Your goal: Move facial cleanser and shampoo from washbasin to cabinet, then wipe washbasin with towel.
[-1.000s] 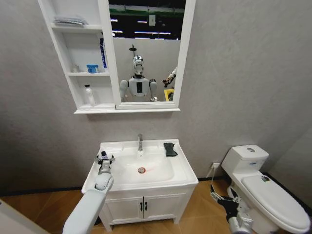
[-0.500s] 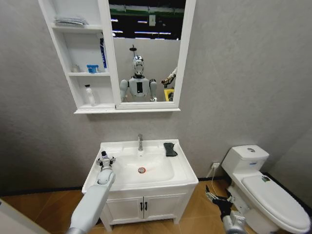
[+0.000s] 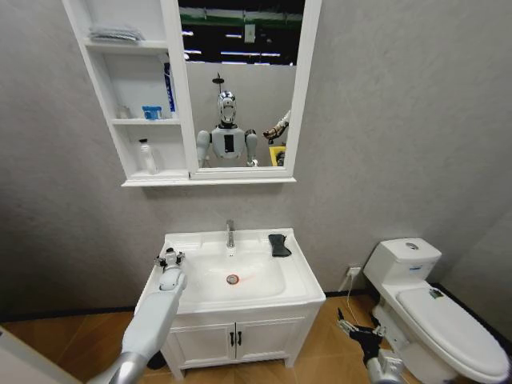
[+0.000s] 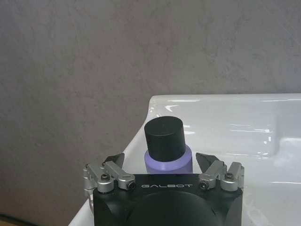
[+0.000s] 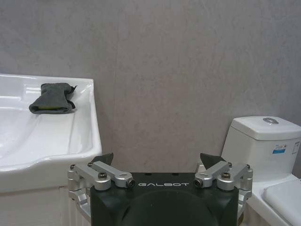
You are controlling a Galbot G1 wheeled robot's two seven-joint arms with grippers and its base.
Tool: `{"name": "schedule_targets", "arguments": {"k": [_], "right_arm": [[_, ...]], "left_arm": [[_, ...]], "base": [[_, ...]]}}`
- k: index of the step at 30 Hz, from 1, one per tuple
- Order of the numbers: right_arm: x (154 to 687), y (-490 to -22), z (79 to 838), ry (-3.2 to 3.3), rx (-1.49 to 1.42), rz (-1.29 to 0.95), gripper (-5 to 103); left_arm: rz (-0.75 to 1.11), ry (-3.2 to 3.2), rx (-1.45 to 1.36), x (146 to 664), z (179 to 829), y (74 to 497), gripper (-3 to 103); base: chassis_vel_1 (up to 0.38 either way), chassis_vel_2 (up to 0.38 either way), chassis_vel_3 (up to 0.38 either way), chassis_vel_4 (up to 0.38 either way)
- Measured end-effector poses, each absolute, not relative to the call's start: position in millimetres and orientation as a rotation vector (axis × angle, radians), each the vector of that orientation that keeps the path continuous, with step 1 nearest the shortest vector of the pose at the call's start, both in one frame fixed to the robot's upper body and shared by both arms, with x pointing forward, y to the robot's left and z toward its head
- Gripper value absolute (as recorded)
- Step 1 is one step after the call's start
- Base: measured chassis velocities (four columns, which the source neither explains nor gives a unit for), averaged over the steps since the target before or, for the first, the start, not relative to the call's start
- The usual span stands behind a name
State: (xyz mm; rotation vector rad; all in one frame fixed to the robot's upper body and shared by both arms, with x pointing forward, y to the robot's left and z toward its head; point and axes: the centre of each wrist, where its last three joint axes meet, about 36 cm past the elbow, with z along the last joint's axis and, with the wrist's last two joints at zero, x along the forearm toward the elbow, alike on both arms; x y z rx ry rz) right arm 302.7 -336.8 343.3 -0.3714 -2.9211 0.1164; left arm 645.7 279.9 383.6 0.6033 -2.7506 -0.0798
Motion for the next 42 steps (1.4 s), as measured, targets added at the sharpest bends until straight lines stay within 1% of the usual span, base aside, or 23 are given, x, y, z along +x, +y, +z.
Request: {"name": "schedule_targets", "arguments": {"k": [2, 3, 5, 8, 10, 11, 12, 17, 19, 21, 22, 24, 25, 26, 27, 29, 30, 31, 33, 36, 37, 41, 42], "right_arm": [[302.4, -336.3, 343.0, -2.921, -0.374, 0.111, 100], [302.4, -336.3, 343.0, -2.921, -0.374, 0.111, 100], [302.0, -337.7, 343.2, -2.921, -0.377, 0.113, 100], [301.9, -339.2, 343.6, -2.922, -0.381, 0.116, 100], [301.9, -339.8, 343.8, -2.921, -0.387, 0.117, 100], [301.9, -339.8, 343.8, -2.921, -0.387, 0.117, 100], [301.7, -339.5, 343.6, -2.920, -0.391, 0.116, 100], [300.7, -337.2, 342.4, -2.915, -0.396, 0.116, 100], [299.1, -336.6, 342.7, -2.911, -0.398, 0.121, 100], [299.4, -335.7, 342.8, -2.913, -0.404, 0.130, 100], [299.4, -335.7, 342.8, -2.913, -0.404, 0.130, 100], [300.9, -332.0, 340.2, -2.916, -0.428, 0.140, 100], [300.9, -332.0, 340.2, -2.916, -0.428, 0.140, 100], [301.2, -328.3, 337.0, -2.914, -0.433, 0.138, 100], [301.2, -328.3, 337.0, -2.914, -0.433, 0.138, 100], [300.6, -325.0, 333.0, -2.912, -0.426, 0.137, 100], [300.6, -325.0, 333.0, -2.912, -0.426, 0.137, 100], [299.9, -322.5, 329.8, -2.911, -0.420, 0.137, 100], [299.1, -321.5, 328.5, -2.909, -0.418, 0.136, 100], [298.9, -320.2, 328.6, -2.913, -0.409, 0.137, 100], [298.9, -320.2, 328.6, -2.913, -0.409, 0.137, 100], [294.3, -319.7, 334.4, -2.935, -0.418, 0.164, 100], [294.3, -319.7, 334.4, -2.935, -0.418, 0.164, 100]], "left_arm": [[-0.079, -2.741, 0.594, 645.0, 379.1, 280.3, 76], [-0.079, -2.741, 0.594, 645.0, 379.1, 280.3, 76], [-0.074, -2.740, 0.582, 645.1, 376.8, 280.6, 65], [-0.072, -2.741, 0.576, 645.5, 376.2, 280.6, 59], [-0.077, -2.752, 0.550, 645.7, 375.0, 280.7, 49], [-0.077, -2.752, 0.550, 645.7, 375.0, 280.7, 49], [-0.080, -2.760, 0.539, 645.7, 374.8, 280.3, 44], [-0.073, -2.795, 0.526, 640.5, 386.2, 274.5, 43], [-0.072, -2.825, 0.550, 615.4, 429.9, 277.3, 43], [-0.076, -2.893, 0.527, 580.8, 500.6, 276.2, 43], [-0.076, -2.893, 0.527, 580.8, 500.6, 276.2, 43], [-0.086, -2.970, 0.441, 542.9, 573.9, 270.7, 43], [-0.086, -2.970, 0.441, 542.9, 573.9, 270.7, 43], [-0.123, -3.036, 0.349, 514.1, 633.9, 272.6, 43], [-0.123, -3.036, 0.349, 514.1, 633.9, 272.6, 43], [-0.196, -3.088, 0.285, 496.1, 689.3, 279.3, 43], [-0.196, -3.088, 0.285, 496.1, 689.3, 279.3, 43], [-0.217, -3.135, 0.239, 488.3, 736.8, 284.4, 43], [-0.205, -3.139, 0.196, 489.3, 753.6, 285.0, 43], [-0.157, -3.177, 0.143, 545.1, 808.1, 293.0, 43], [-0.157, -3.177, 0.143, 545.1, 808.1, 293.0, 43], [-0.147, -3.181, 0.080, 602.0, 826.6, 293.7, 43], [-0.147, -3.181, 0.080, 602.0, 826.6, 293.7, 43]], "base": [[0.000, 0.000, 0.000, 0.000], [0.000, 0.000, 0.000, 0.000], [0.000, 0.000, 0.000, 0.000], [0.000, 0.000, 0.000, 0.000], [0.000, 0.000, 0.000, 0.000], [0.000, 0.000, 0.000, 0.000], [0.000, 0.000, 0.000, 0.000], [0.000, 0.000, 0.000, 0.000], [0.000, 0.000, 0.000, 0.000], [0.000, 0.000, 0.000, 0.000], [0.000, 0.000, 0.000, 0.000], [0.000, 0.000, 0.000, 0.000], [0.000, 0.000, 0.000, 0.000], [0.000, 0.000, 0.000, 0.000], [0.000, 0.000, 0.000, 0.000], [0.000, 0.000, 0.000, 0.000], [0.000, 0.000, 0.000, 0.000], [0.000, 0.000, 0.000, 0.000], [0.000, 0.000, 0.000, 0.000], [0.000, 0.000, 0.000, 0.000], [0.000, 0.000, 0.000, 0.000], [0.000, 0.000, 0.000, 0.000], [0.000, 0.000, 0.000, 0.000]]}}
